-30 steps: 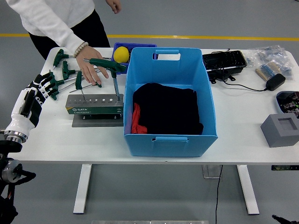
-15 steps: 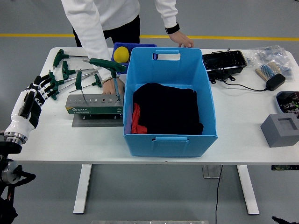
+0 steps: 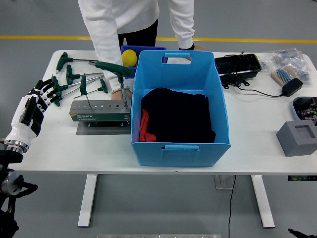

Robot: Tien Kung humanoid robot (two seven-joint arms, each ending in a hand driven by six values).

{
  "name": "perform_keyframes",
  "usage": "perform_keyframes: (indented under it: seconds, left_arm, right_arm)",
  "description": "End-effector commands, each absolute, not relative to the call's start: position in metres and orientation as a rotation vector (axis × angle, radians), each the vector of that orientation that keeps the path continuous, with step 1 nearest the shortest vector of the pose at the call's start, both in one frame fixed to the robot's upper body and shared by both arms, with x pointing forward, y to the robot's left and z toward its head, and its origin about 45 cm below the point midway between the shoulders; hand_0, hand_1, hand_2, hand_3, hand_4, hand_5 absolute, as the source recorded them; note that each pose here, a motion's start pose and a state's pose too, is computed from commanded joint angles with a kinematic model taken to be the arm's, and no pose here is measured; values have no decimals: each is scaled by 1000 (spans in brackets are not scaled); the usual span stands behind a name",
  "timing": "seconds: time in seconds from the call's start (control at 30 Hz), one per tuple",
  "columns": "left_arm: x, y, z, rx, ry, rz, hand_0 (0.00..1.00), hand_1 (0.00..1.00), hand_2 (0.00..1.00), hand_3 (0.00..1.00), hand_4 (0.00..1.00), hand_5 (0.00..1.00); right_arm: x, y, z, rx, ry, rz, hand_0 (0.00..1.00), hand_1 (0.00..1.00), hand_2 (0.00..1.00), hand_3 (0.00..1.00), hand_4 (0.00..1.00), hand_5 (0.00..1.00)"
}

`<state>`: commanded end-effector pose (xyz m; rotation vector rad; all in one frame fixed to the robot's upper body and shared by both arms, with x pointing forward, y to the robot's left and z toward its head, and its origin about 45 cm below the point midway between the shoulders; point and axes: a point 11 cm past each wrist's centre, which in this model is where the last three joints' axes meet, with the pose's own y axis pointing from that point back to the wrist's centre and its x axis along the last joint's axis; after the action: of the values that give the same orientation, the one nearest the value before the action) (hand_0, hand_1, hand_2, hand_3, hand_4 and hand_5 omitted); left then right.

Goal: Lift tool from toolbox,place it in box,lift tool from toolbox,place it in box

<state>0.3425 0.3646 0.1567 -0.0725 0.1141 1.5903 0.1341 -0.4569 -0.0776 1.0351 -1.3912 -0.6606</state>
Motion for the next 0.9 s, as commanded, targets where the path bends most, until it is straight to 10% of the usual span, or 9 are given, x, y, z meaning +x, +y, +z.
perform_keyframes:
  seconds: [0.5, 0.53, 0.9]
  left_arm:
    - [356, 361, 180, -61, 2, 1545, 827, 875, 897, 833, 845, 801]
    - [359, 359, 187, -48, -38, 1525, 839, 897, 923, 846, 998, 709]
    - [402, 304, 289, 142, -732, 1172, 903, 962, 979, 905, 998, 624]
  right_arm:
    - [136, -457, -77, 1037, -1391, -658, 620, 600, 666, 542, 783, 662]
    - [136, -457, -77, 1037, -1391, -657, 621, 600, 666, 542, 783, 662]
    - [136, -458, -77, 1037, -1389, -657, 620, 600, 666, 542, 783, 663]
